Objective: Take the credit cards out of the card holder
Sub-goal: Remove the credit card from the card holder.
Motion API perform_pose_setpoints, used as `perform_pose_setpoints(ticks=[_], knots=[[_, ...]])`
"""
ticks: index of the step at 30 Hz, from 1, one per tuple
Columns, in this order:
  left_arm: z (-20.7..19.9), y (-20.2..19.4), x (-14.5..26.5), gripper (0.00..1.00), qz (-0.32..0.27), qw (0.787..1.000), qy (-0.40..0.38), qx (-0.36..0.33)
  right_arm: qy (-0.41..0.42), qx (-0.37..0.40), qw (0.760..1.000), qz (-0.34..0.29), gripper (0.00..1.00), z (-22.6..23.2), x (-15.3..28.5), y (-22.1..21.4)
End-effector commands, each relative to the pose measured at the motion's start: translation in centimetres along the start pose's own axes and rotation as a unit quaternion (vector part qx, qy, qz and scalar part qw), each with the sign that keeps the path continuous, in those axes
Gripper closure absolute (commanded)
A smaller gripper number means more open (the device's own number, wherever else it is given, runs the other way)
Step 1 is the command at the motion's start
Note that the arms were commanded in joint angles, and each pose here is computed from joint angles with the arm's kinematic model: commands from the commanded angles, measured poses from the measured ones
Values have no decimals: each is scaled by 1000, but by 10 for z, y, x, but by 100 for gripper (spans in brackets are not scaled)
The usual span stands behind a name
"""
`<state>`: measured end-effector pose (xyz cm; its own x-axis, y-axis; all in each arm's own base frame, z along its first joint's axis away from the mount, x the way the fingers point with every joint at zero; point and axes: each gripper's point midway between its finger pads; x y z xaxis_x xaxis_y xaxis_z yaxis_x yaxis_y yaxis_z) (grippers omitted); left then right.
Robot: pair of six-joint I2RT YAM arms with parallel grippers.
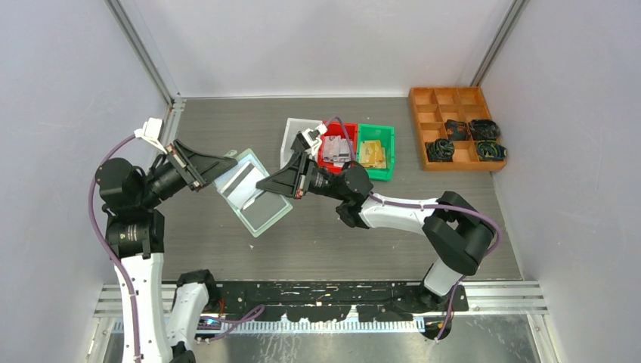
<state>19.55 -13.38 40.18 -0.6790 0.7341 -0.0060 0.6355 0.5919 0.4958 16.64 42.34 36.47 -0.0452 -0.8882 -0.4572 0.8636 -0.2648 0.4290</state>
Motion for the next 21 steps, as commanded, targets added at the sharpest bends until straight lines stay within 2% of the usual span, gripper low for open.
perform_pose_setpoints(ticks=[1,4,11,14,17,21], knots=[[-33,3,3,70,8,999,-45,-23,74,54,996,-13,94,42,4,7],[-35,-1,5,70,18,998,-51,-23,76,58,995,-13,95,43,4,9],[-31,-23,12,79,54,996,-63,-22,85,75,994,-6,96,54,4,17],[-33,-28,14,78,64,995,-68,-23,71,88,994,-7,97,53,6,24],[-34,-33,17,74,73,994,-74,-32,40,109,993,8,98,48,3,25],[-23,-42,20,60,79,993,-60,-69,21,133,990,30,98,51,-1,24]])
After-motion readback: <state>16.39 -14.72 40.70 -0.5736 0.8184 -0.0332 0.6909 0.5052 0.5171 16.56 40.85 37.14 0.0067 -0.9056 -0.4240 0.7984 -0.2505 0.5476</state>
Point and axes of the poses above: each gripper's point midway between its finger pads, its own x axis back along the fingers, its own z axis along the line the jaws close on, y = z × x, and after that the axes turned 3 degrees about x, right-handed
